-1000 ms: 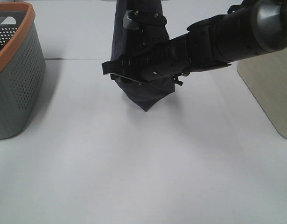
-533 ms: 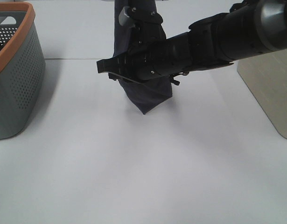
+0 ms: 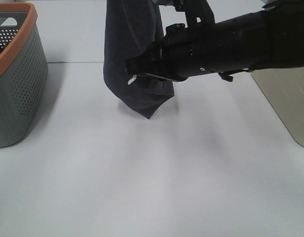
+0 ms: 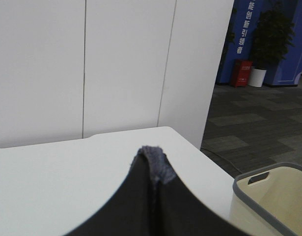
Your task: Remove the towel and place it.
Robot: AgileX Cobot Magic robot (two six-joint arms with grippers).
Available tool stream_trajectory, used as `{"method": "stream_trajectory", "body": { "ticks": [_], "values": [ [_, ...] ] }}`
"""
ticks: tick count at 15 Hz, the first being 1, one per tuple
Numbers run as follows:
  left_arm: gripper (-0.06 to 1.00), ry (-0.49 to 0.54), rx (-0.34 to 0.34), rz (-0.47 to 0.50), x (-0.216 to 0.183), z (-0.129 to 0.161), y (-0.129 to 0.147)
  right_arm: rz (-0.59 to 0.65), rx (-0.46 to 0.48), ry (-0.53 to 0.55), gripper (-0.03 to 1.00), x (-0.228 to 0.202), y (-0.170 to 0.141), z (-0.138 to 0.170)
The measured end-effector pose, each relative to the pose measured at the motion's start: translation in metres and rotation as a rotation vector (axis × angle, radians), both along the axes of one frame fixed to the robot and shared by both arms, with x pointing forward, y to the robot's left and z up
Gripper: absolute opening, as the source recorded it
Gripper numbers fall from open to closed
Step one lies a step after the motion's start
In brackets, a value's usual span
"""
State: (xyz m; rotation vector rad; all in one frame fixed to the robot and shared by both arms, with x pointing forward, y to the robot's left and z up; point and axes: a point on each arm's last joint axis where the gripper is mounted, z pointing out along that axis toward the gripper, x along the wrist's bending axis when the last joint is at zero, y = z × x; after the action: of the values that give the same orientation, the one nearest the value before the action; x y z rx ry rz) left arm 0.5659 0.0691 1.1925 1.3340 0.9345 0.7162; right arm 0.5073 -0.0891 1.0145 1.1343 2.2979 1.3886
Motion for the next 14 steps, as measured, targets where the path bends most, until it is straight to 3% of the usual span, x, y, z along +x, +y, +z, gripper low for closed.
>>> {"method": "stream_trajectory", "body": {
  "ticks": [1,3,5,8,10,12,14],
  "values": [
    [0.00,-0.014,0.007,0.041,-0.001,0.004,0.005,0.023,-0.033,-0.023,0.02,-0.009,-0.007,0.001],
    [0.00,-0.011,0.036,0.219,-0.005,0.015,0.028,0.069,-0.096,-0.064,0.02,-0.026,-0.018,0.003],
    [0.00,0.079,0.111,0.318,-0.007,0.010,0.041,0.083,-0.107,-0.104,0.02,-0.032,-0.023,0.015],
    [0.00,0.224,0.162,0.291,-0.010,-0.004,0.040,0.110,-0.180,-0.148,0.02,-0.037,-0.031,0.022],
    [0.00,0.271,0.172,0.287,-0.011,-0.008,0.040,0.121,-0.242,-0.114,0.02,-0.031,-0.046,0.022],
    [0.00,0.286,0.158,0.292,-0.011,-0.009,0.040,0.113,-0.326,-0.073,0.02,-0.014,-0.071,0.036],
    [0.00,0.307,0.116,0.299,-0.011,-0.009,0.040,0.146,-0.470,-0.091,0.02,-0.003,-0.089,0.063]
  ]
}}
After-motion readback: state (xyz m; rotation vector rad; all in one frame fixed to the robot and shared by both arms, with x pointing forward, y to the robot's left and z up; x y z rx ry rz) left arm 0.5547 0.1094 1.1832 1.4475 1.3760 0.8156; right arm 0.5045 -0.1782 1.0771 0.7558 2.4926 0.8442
